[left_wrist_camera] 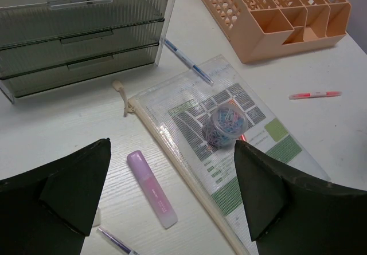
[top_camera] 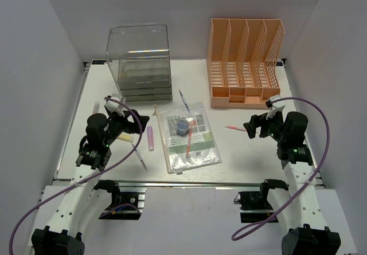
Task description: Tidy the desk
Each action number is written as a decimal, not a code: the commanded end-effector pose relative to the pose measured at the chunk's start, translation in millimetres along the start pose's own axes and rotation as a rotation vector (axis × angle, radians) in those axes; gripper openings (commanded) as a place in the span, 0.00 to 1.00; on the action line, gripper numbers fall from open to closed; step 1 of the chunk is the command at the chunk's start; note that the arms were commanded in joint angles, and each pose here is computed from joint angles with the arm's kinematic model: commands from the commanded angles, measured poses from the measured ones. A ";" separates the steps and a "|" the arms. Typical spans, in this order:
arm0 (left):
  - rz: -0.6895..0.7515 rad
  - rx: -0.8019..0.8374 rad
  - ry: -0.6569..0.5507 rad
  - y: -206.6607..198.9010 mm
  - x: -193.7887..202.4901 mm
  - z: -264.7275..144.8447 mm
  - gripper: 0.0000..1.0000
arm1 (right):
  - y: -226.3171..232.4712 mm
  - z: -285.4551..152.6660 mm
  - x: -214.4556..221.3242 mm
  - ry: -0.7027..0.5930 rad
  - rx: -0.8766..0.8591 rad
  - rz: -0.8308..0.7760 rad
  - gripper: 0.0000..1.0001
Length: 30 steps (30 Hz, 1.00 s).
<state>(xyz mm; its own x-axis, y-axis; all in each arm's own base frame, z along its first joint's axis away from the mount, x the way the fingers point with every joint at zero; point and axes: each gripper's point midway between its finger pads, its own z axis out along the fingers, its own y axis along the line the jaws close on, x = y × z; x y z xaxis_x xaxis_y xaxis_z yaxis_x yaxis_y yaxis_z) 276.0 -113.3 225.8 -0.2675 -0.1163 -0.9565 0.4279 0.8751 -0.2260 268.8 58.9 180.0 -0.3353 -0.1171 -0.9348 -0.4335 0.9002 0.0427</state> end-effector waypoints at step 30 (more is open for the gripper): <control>-0.908 -0.318 -0.243 58.2 -32.7 58.2 0.61 | 18.6 -0.7 9.9 0.050 -0.167 -0.117 0.63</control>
<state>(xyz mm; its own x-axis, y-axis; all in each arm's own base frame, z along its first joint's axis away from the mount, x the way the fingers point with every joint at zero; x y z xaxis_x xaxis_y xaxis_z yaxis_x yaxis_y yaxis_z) 341.3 -94.4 212.5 -0.3347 -0.6964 -0.6348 -0.0766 0.6915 -0.7183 252.4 72.4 152.0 -0.3452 -0.2523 -0.9040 -0.6049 0.7963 0.0088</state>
